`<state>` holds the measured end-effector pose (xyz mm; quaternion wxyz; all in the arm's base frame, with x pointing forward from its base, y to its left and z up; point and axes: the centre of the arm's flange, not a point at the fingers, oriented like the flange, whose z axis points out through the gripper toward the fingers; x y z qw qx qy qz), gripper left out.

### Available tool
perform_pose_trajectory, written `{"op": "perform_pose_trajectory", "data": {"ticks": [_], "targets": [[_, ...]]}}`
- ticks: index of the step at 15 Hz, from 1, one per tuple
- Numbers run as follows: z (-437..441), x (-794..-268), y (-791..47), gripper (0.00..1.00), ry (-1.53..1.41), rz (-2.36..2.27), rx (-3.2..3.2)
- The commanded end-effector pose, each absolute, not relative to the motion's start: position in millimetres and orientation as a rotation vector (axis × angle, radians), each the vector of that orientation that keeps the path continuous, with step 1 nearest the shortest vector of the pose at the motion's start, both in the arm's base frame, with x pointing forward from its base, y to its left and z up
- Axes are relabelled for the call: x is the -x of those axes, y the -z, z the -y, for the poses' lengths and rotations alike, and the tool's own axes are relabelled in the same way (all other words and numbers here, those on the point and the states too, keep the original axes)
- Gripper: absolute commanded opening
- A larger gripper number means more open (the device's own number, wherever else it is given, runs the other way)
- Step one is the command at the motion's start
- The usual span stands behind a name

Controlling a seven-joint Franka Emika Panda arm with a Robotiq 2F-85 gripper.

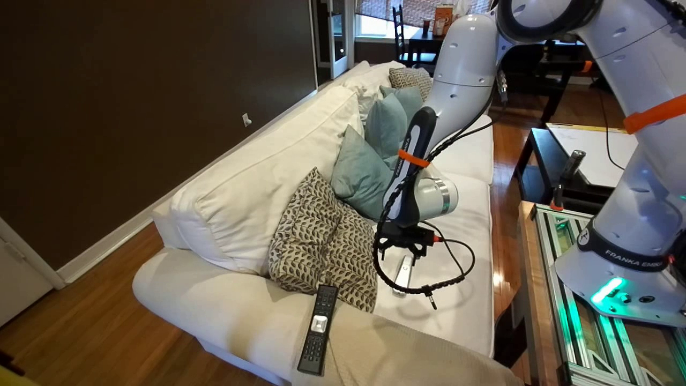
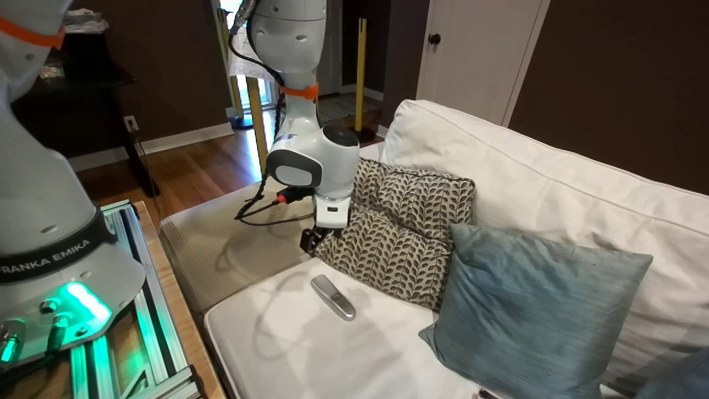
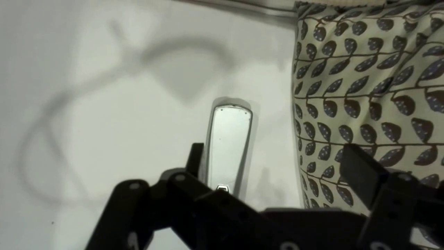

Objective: Put the grey remote upright, then put it on the armrest of the chair

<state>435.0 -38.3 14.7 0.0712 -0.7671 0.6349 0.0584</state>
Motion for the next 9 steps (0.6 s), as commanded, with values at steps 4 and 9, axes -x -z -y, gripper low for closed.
{"op": "perform_pose_trajectory", "data": {"ticks": [4,9], "targets": [[38.8,-449.9,-1.2,1.0,-0.163,-1.919,2.331],[24.5,-468.2,25.0,1.0,-0.165,-1.925,2.375]]}}
